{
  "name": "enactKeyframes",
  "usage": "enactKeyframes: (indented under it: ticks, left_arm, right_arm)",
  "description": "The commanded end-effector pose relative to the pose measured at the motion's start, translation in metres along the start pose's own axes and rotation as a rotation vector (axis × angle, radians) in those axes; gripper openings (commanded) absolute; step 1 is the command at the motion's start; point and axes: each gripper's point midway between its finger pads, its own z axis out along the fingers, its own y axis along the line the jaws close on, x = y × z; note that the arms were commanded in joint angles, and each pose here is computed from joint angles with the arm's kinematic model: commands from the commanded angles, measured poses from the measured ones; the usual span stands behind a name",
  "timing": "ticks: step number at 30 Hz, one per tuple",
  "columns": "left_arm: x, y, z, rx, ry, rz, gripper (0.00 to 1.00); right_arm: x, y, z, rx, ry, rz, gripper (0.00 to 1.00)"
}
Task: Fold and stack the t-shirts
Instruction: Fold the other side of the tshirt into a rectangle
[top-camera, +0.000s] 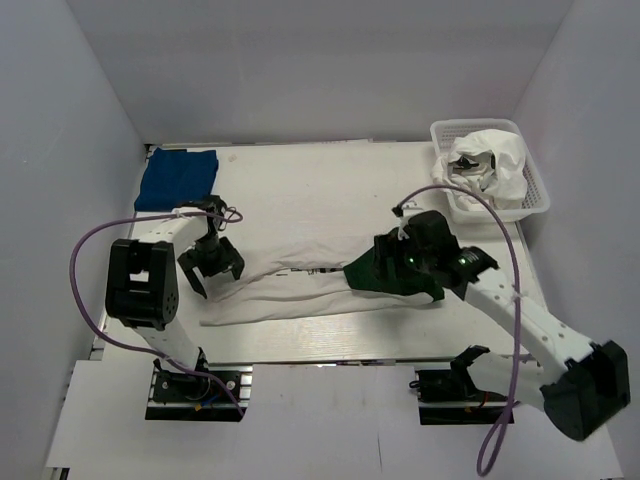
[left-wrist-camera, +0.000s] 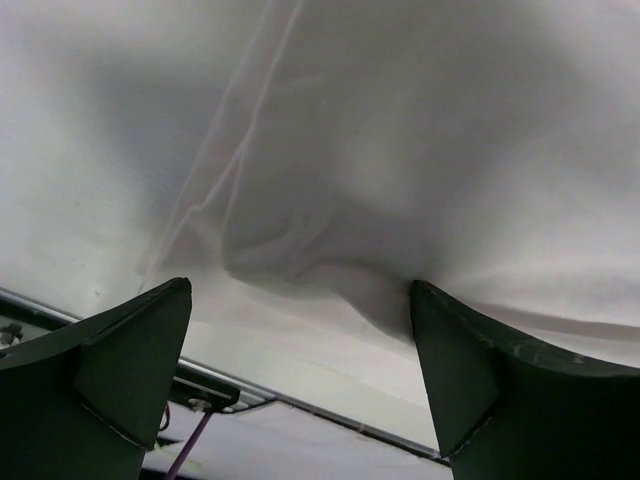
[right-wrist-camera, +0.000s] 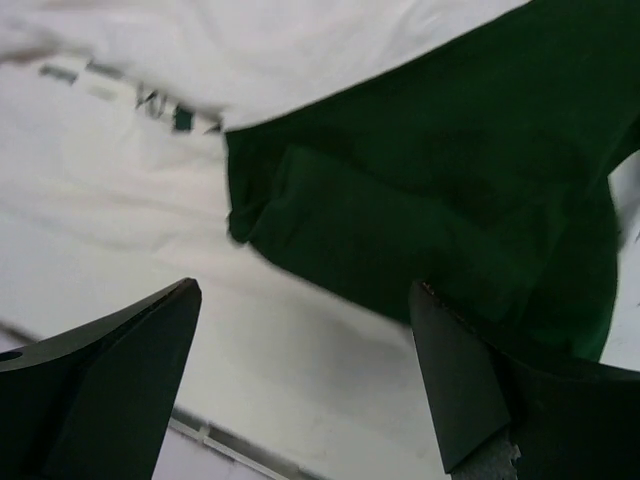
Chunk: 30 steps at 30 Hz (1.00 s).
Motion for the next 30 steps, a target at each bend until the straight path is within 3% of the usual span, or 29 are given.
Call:
enactKeyframes:
  ticks: [1,10,14,18,26,27,28,30]
  left_arm:
    - [0.012,0.011,-0.005,-0.033,0.023,-0.027,1.0]
    - [0.014,0.015,-0.01,-0.039,0.0,-0.089,1.0]
    - [0.014,0.008,-0.007,-0.022,0.02,-0.098,1.0]
    - [0.02,0.004,0.002,-0.009,0.049,-0.117,0.92]
    - [0.023,-0.003,0.006,0.02,0.064,-0.165,0.55]
    - [0.023,-0.003,0.006,0.02,0.064,-0.175,0.47]
    - [0.023,-0.003,0.006,0.02,0.064,-0.176,0.32]
    - [0.02,0.002,0.007,-0.017,0.046,-0.184,0.15]
  right_arm:
    - [-0.03,-0.029,0.019,0.213,-0.038,0.083,0.9]
    - [0.029,-0.043,0.063,0.262,0.187,0.168,0.9]
    - [0.042,-0.048,0.064,0.278,0.215,0.185,0.9]
    - [0.047,-0.05,0.062,0.278,0.221,0.197,0.9]
    - [0.068,-0.056,0.062,0.292,0.272,0.214,0.9]
    - [0.066,-0.057,0.061,0.298,0.261,0.208,0.9]
    - [0.07,-0.059,0.06,0.302,0.268,0.209,0.9]
    - [0.068,-0.059,0.06,0.297,0.255,0.211,0.9]
